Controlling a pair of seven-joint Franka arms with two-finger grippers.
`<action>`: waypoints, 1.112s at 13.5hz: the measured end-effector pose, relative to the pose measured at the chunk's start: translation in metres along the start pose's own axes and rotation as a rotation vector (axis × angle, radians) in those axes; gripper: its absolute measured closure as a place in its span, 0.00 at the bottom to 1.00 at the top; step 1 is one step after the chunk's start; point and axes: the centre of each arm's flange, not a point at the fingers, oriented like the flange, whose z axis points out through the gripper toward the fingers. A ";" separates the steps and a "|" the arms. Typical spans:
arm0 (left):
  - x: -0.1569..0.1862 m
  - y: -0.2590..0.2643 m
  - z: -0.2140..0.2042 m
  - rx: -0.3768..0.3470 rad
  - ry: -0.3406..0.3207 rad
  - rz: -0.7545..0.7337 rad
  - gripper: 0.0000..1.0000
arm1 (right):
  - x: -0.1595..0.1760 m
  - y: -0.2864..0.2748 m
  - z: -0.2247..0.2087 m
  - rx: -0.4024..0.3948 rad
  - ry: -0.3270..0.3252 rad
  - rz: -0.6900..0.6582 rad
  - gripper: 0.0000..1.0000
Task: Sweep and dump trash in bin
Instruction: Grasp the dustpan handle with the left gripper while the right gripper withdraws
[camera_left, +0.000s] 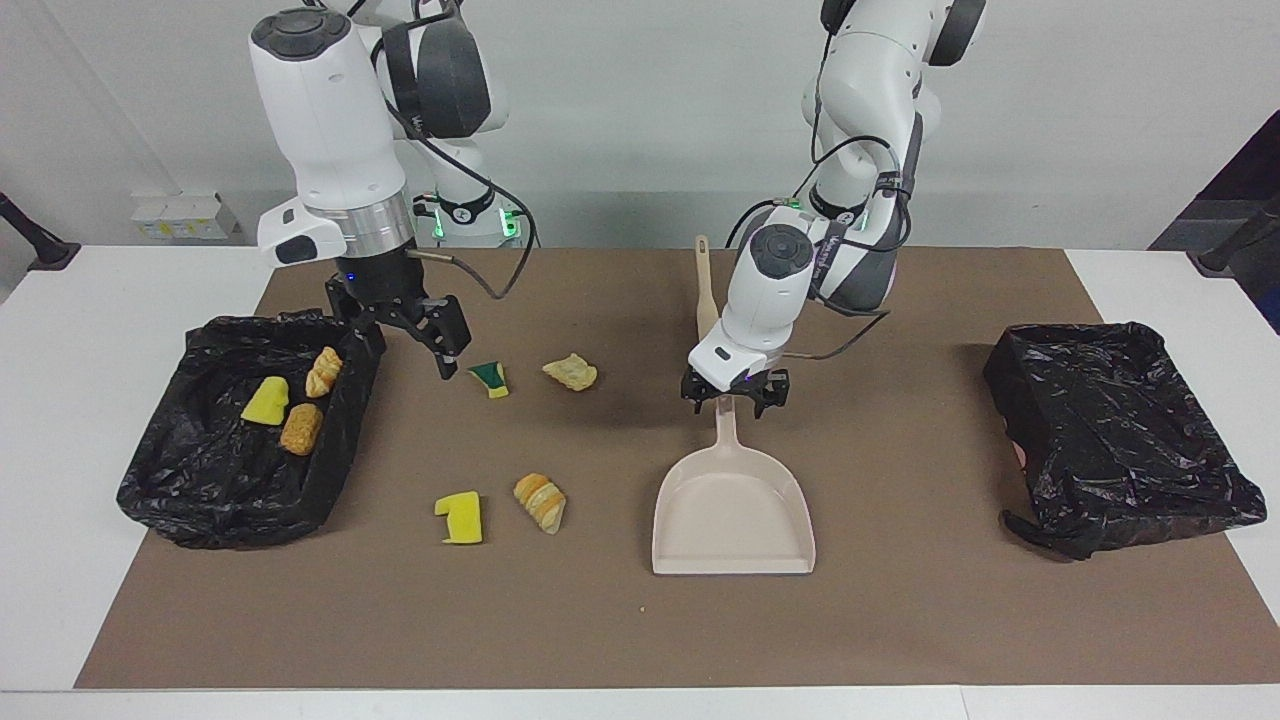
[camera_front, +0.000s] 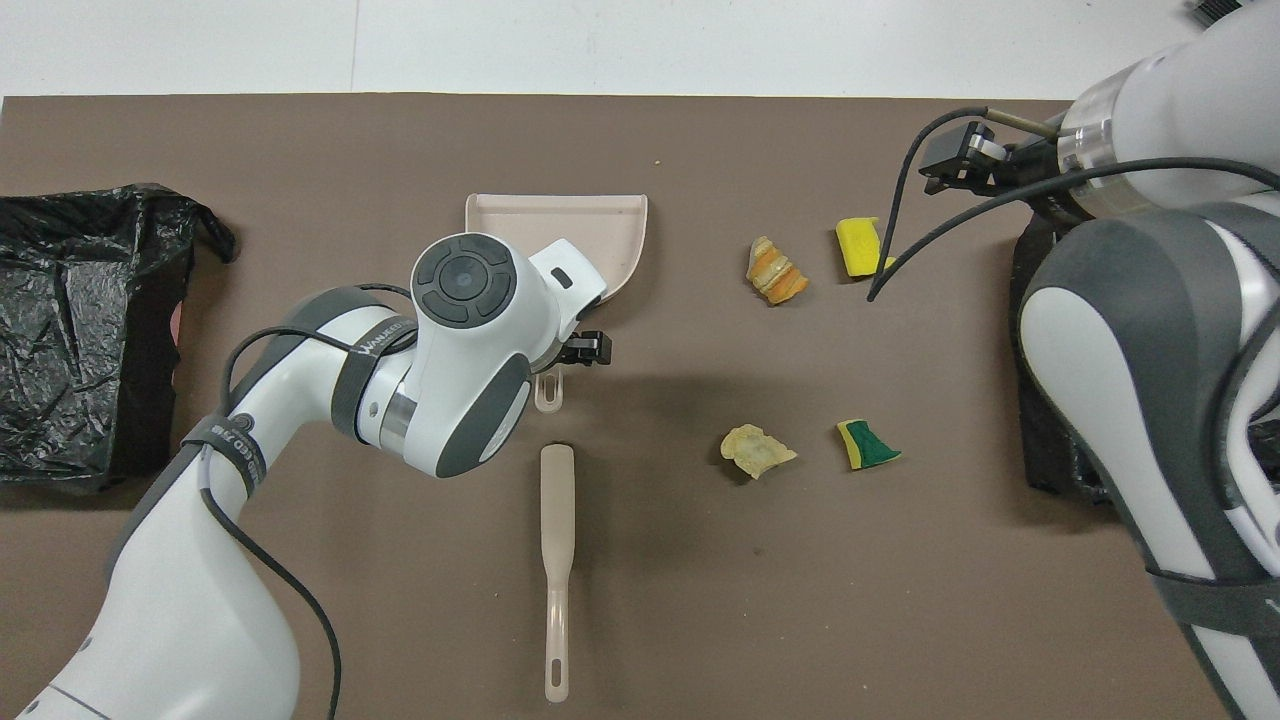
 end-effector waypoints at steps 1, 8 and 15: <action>0.001 -0.001 0.001 0.017 0.006 0.013 0.00 | -0.002 0.001 -0.002 -0.007 -0.010 -0.004 0.00; 0.000 0.000 0.000 0.047 0.001 0.034 0.61 | -0.031 0.036 -0.059 -0.073 -0.092 -0.100 0.00; 0.019 -0.053 -0.023 0.068 -0.010 0.376 0.69 | -0.035 0.068 -0.055 -0.061 -0.158 -0.127 0.00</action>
